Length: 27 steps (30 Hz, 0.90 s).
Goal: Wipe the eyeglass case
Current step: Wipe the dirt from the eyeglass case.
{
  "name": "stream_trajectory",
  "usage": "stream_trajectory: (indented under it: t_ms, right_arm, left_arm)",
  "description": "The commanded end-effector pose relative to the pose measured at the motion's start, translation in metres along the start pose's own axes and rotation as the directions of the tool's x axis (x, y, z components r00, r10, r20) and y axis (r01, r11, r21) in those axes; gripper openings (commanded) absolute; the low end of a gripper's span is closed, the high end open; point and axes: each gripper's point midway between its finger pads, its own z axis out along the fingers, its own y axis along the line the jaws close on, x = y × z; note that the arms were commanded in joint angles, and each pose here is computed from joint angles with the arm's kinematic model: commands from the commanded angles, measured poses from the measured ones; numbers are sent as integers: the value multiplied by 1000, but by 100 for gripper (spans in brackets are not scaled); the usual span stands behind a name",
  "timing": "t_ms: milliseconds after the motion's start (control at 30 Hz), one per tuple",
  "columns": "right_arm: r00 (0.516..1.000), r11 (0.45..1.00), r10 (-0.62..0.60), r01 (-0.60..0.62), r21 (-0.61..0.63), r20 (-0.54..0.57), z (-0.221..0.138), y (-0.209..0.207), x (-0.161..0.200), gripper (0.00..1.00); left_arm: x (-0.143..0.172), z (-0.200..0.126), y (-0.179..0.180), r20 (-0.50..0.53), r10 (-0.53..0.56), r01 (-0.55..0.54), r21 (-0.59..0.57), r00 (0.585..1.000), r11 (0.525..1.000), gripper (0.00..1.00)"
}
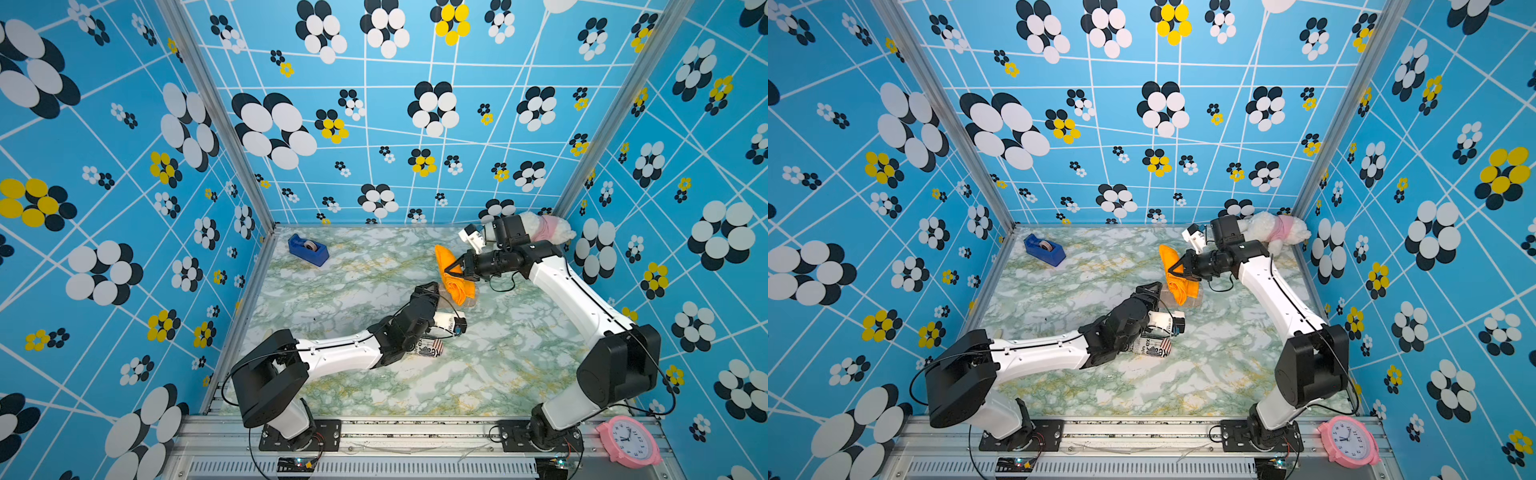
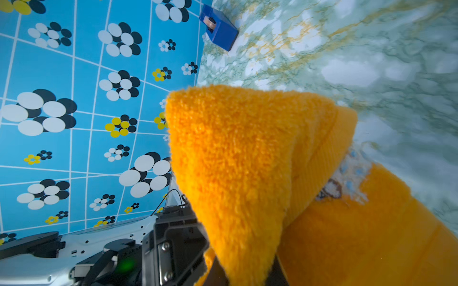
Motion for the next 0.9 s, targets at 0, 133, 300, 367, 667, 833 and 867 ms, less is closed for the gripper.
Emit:
stream_trajectory:
  t_ms: [0, 133, 300, 367, 667, 833, 867]
  right_arm:
    - [989, 997, 64, -70, -39, -135, 12, -1, 28, 0]
    - [983, 996, 87, -89, -9, -163, 10, -20, 41, 0]
    - [981, 982, 191, -191, -7, -23, -29, -54, 31, 0]
    - [977, 977, 211, -212, 21, 35, -45, -66, 30, 0]
    - [966, 964, 246, -252, 83, 75, -47, -90, 63, 0]
    - [973, 982, 129, -152, 113, 189, -69, -72, 45, 0]
    - [970, 986, 100, -126, 107, 220, -75, -64, 40, 0]
  left_arm:
    - [-6, -7, 79, 35, -98, 104, -297, 995, 949, 26]
    - [0, -3, 75, 29, -109, 113, -303, 994, 946, 25]
    - [22, -1, 74, 1, -177, 170, -284, 984, 944, 25]
    - [30, -2, 73, -13, -207, 196, -259, 978, 946, 25]
    - [55, -21, 58, -35, -347, 340, -123, 937, 932, 26]
    - [58, -31, 37, -53, -522, 525, 75, 851, 848, 24]
    - [57, -34, 31, -62, -570, 573, 134, 819, 809, 24]
